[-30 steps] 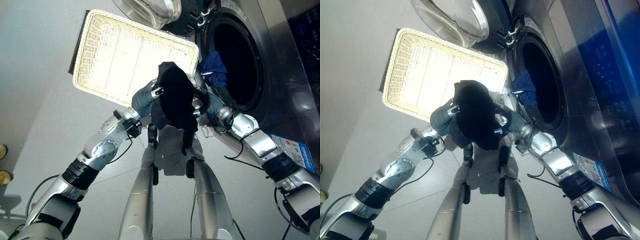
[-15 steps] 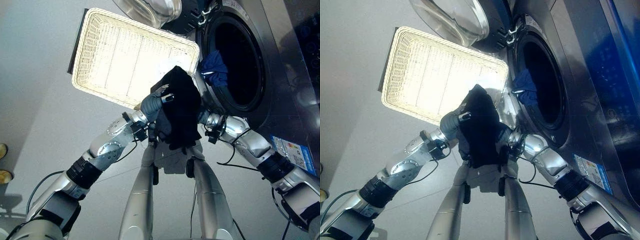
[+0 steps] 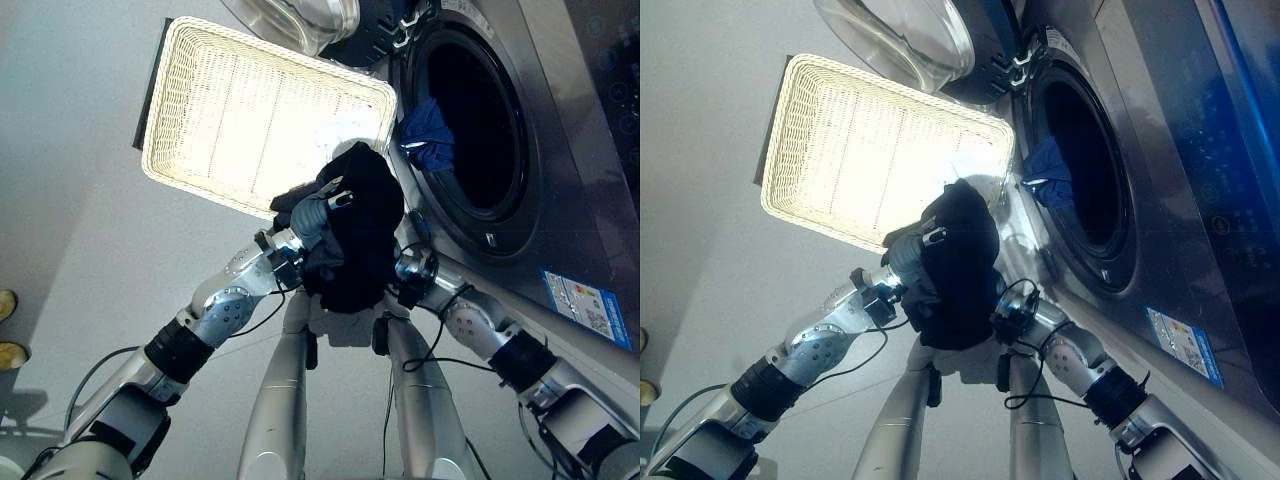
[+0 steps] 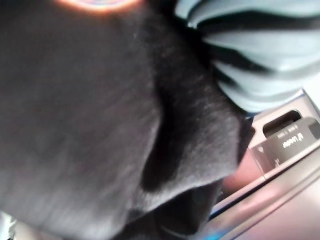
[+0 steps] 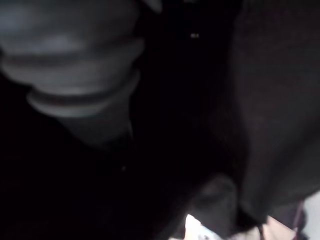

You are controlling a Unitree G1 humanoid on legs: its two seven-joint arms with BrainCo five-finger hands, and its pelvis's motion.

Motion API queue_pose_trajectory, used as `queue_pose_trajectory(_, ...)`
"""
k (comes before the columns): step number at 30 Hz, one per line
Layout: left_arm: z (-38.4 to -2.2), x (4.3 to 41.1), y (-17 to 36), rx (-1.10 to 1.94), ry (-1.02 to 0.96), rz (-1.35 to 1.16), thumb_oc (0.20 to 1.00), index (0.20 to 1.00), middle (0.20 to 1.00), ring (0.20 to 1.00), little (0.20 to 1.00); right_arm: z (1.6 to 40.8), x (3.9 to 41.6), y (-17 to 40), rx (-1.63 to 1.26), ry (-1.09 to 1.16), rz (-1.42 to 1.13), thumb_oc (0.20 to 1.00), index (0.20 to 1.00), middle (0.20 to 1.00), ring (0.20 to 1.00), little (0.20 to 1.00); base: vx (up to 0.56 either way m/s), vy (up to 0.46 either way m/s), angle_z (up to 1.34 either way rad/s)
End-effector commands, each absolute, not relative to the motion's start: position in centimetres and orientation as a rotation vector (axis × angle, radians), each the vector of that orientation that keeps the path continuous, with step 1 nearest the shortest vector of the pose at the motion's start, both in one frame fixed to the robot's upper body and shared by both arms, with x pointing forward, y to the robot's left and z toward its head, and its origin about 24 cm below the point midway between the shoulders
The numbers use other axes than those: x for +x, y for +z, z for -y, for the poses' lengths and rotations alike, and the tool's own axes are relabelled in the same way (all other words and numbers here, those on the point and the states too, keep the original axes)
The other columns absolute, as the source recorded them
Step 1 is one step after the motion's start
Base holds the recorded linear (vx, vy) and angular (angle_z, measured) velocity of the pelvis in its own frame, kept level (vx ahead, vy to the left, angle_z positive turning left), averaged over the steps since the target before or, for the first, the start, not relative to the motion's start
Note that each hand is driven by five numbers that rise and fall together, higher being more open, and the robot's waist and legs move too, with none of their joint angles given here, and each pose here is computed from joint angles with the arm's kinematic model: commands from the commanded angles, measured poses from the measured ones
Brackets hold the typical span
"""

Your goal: Put the clothes into the washing machine.

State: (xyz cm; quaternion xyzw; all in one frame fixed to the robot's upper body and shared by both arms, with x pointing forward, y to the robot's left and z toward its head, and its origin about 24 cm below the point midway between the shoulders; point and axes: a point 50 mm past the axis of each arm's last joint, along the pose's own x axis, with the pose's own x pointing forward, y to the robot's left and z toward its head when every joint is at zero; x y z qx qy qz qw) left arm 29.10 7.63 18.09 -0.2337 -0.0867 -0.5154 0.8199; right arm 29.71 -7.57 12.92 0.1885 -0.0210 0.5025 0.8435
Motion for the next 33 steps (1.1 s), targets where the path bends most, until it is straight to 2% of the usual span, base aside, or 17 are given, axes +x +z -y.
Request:
queue_pose_trajectory(1,-5.7,28.5,18.5,-0.493,-1.101,0.269,0.2,0.2,0.2,0.2,0.2,4.4,27.9,15.9,0.456,1.251,0.2,0.2,0.2,0.2,0.2,0.2,0.0,0.015,-0.06)
queue_pose_trajectory(3,-6.0,28.6,18.5,-0.484,-1.079,0.28,0.2,0.2,0.2,0.2,0.2,4.5,27.9,15.8,0.456,1.241,0.201,0.2,0.2,0.2,0.2,0.2,0.0,0.006,-0.03)
queue_pose_trajectory(8,-9.1,30.1,18.6,-0.27,-0.747,0.414,0.2,0.2,0.2,0.2,0.2,6.5,29.1,15.5,0.443,1.084,0.248,0.2,0.2,0.2,0.2,0.2,0.0,0.0,-0.01)
queue_pose_trajectory(9,-11.6,30.8,18.6,-0.012,-0.48,0.497,1.0,1.0,1.0,1.0,1.0,8.2,29.8,15.6,0.454,0.971,0.277,0.2,0.2,0.2,0.2,0.2,0.0,0.0,0.0)
queue_pose_trajectory(10,-11.7,30.9,18.6,0.0,-0.468,0.501,1.0,1.0,1.0,1.0,1.0,8.3,29.8,15.6,0.454,0.965,0.279,0.2,0.2,0.2,0.2,0.2,0.01,0.013,0.04)
queue_pose_trajectory(11,-13.5,31.3,18.9,0.138,-0.313,0.542,1.0,1.0,1.0,1.0,1.0,9.6,30.3,15.8,0.46,0.882,0.31,0.2,0.2,0.2,0.2,0.2,0.0,0.0,0.0)
queue_pose_trajectory(13,-14.9,31.4,19.3,0.287,-0.171,0.601,1.0,1.0,1.0,1.0,1.0,10.7,30.7,16.0,0.476,0.809,0.328,0.2,0.2,0.2,0.2,0.2,0.0,0.0,0.0)
queue_pose_trajectory(14,-14.9,31.4,19.3,0.287,-0.171,0.601,1.0,1.0,1.0,1.0,1.0,10.7,30.7,16.0,0.477,0.809,0.328,0.2,0.2,0.2,0.2,0.2,0.0,0.0,0.0)
queue_pose_trajectory(16,-18.0,31.3,20.4,0.536,0.119,0.711,1.0,1.0,1.0,1.0,1.0,13.3,31.6,16.4,0.485,0.626,0.389,0.2,0.2,0.2,0.2,0.2,0.03,-0.007,0.03)
queue_pose_trajectory(19,-19.3,31.2,20.9,0.597,0.22,0.742,1.0,1.0,1.0,1.0,1.0,14.4,31.8,16.4,0.472,0.552,0.411,0.2,0.2,0.2,0.2,0.2,0.02,-0.005,0.03)
queue_pose_trajectory(21,-21.5,30.8,21.8,0.654,0.403,0.796,1.0,1.0,1.0,1.0,1.0,16.0,32.1,16.3,0.428,0.423,0.444,0.2,0.2,0.2,0.2,0.2,0.04,-0.004,0.08)
queue_pose_trajectory(24,-22.5,30.7,21.9,0.636,0.487,0.806,1.0,1.0,1.0,1.0,1.0,17.0,32.3,16.1,0.446,0.345,0.461,0.2,0.2,0.2,0.2,0.2,0.04,0.003,0.06)
queue_pose_trajectory(28,-23.2,30.9,21.4,0.558,0.5,0.752,1.0,1.0,1.0,1.0,1.0,17.9,32.5,16.0,0.539,0.291,0.479,0.2,0.2,0.2,0.2,0.2,0.04,-0.003,0.0)
queue_pose_trajectory(33,-23.1,31.8,20.1,0.424,0.471,0.66,1.0,1.0,1.0,1.0,1.0,18.4,33.3,16.4,0.81,0.289,0.514,0.2,0.2,0.2,0.2,0.2,0.01,-0.007,0.0)
